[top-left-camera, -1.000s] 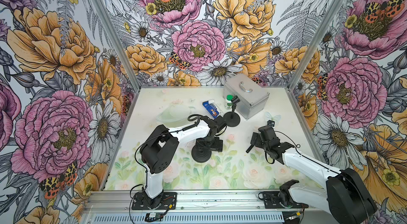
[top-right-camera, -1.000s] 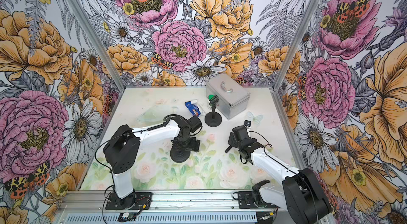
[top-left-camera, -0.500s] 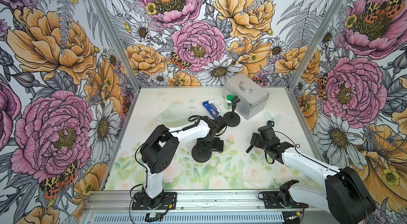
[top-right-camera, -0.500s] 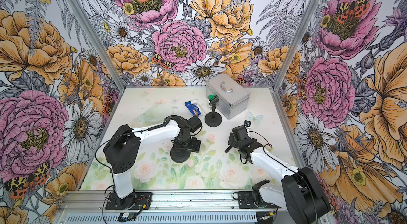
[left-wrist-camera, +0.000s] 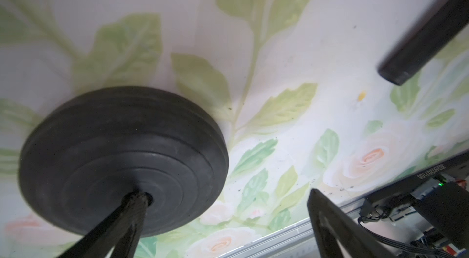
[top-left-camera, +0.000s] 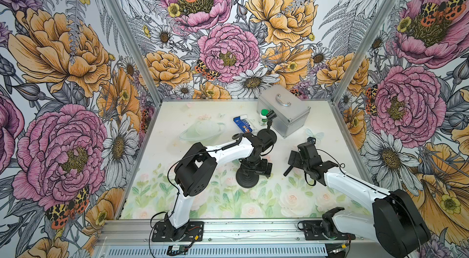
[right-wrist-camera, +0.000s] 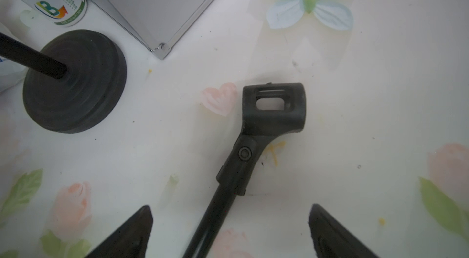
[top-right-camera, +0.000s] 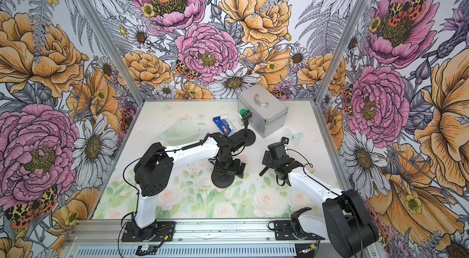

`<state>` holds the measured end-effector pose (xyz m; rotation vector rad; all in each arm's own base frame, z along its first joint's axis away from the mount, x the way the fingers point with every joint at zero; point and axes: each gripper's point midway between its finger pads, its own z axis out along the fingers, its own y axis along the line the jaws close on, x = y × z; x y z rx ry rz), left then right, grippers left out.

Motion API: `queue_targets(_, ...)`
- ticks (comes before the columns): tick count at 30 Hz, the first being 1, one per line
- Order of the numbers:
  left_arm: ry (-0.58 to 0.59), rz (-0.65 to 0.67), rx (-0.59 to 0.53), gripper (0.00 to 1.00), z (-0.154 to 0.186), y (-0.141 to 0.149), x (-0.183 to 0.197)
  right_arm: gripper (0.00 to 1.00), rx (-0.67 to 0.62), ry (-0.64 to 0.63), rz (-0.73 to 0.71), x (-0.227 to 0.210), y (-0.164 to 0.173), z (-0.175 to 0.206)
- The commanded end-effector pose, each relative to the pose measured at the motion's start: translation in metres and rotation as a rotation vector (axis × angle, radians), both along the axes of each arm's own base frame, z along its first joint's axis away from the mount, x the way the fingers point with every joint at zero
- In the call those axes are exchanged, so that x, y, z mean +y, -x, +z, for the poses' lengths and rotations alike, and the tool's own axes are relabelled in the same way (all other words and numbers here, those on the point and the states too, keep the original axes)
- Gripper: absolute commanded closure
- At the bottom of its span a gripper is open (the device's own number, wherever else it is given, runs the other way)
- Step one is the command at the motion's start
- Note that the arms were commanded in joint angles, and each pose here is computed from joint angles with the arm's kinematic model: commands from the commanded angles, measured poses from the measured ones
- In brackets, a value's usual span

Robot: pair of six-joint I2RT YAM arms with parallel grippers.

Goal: Assemble a microphone stand
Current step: Pick up the microphone stand pole from the center of the board.

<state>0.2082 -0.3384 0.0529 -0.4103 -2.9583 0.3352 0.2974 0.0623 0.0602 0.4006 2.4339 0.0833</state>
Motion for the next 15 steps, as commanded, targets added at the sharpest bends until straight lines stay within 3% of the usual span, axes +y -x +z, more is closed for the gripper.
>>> queue_targets(1, 0.132, -0.073, 0.019, 0.01, 0.011, 0.006, -0.034, 0.09, 0.028, -0.127, -0.012, 0.014, -0.013, 0.004)
queue_targets(4, 0.17, -0.084, 0.029, 0.01, 0.018, 0.008, -0.039, 0.2, 0.122, -0.162, -0.048, 0.016, -0.019, -0.01)
queue_targets(9, 0.283, -0.124, -0.02, 0.01, 0.05, 0.007, -0.05, 0.3, 0.244, -0.083, -0.165, 0.002, -0.024, -0.026)
queue_targets(15, 0.294, -0.16, -0.278, 0.01, 0.098, -0.016, -0.027, 0.46, 0.254, -0.04, -0.256, -0.009, -0.027, -0.031)
